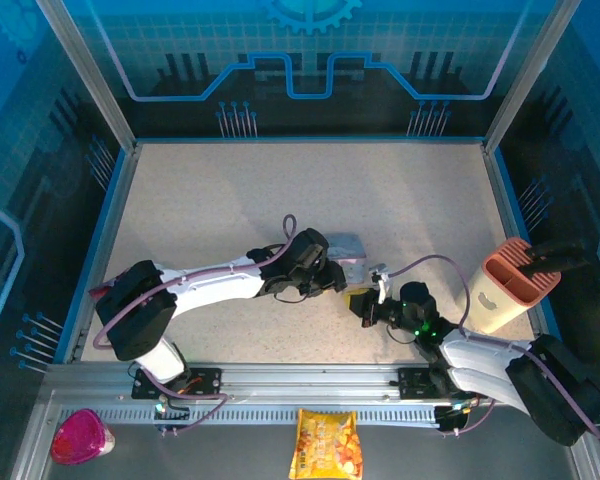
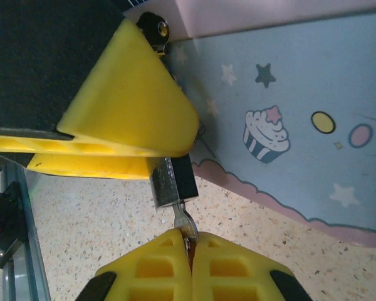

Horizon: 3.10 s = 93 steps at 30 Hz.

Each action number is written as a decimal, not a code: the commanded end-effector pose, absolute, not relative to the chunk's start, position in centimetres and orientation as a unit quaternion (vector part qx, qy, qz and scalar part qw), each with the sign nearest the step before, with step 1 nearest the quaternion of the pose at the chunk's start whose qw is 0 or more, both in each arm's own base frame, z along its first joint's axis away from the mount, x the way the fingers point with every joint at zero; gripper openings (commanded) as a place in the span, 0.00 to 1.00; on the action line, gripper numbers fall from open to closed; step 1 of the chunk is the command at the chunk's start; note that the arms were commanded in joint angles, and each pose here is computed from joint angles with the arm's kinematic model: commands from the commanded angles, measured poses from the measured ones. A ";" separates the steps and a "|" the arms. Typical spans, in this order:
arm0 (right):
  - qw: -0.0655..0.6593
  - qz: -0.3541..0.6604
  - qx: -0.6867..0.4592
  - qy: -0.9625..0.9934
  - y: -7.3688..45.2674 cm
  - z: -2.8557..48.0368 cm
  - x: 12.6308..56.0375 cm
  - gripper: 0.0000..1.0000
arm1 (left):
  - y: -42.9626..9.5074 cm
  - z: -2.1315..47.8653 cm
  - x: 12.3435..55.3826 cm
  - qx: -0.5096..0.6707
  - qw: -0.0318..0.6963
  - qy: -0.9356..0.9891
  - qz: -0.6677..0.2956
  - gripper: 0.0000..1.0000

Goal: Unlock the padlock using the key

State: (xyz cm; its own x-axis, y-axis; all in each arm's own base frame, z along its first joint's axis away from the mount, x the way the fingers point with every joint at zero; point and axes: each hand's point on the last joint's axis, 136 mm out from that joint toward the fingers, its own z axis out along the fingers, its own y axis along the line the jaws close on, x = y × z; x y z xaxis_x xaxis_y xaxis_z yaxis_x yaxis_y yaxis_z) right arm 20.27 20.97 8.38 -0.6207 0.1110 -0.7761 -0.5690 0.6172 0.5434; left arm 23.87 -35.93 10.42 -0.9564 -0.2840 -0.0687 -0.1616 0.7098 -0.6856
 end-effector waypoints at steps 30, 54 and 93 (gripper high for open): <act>0.632 0.205 -0.276 0.695 21.2 15.2 20.9 0.37 | -31.9 7.3 22.5 -0.130 0.036 0.943 -0.305 0.01; 0.682 0.038 -0.386 0.620 27.1 12.8 20.9 0.41 | -30.1 9.6 25.1 -0.250 0.027 0.909 -0.333 0.00; 0.656 -0.042 -0.383 0.649 26.9 9.7 23.6 0.29 | -28.5 11.5 26.1 -0.281 0.047 0.893 -0.348 0.00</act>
State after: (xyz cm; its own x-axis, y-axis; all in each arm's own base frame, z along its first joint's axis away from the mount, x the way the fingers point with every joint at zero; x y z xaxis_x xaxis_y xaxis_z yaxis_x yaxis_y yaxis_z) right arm 22.69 27.66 9.28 0.1679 -0.5423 -0.8232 -0.4972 0.6745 -0.5458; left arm 26.57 -28.77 10.44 -0.8408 -0.5326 0.0970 -0.4644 0.6175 -0.6349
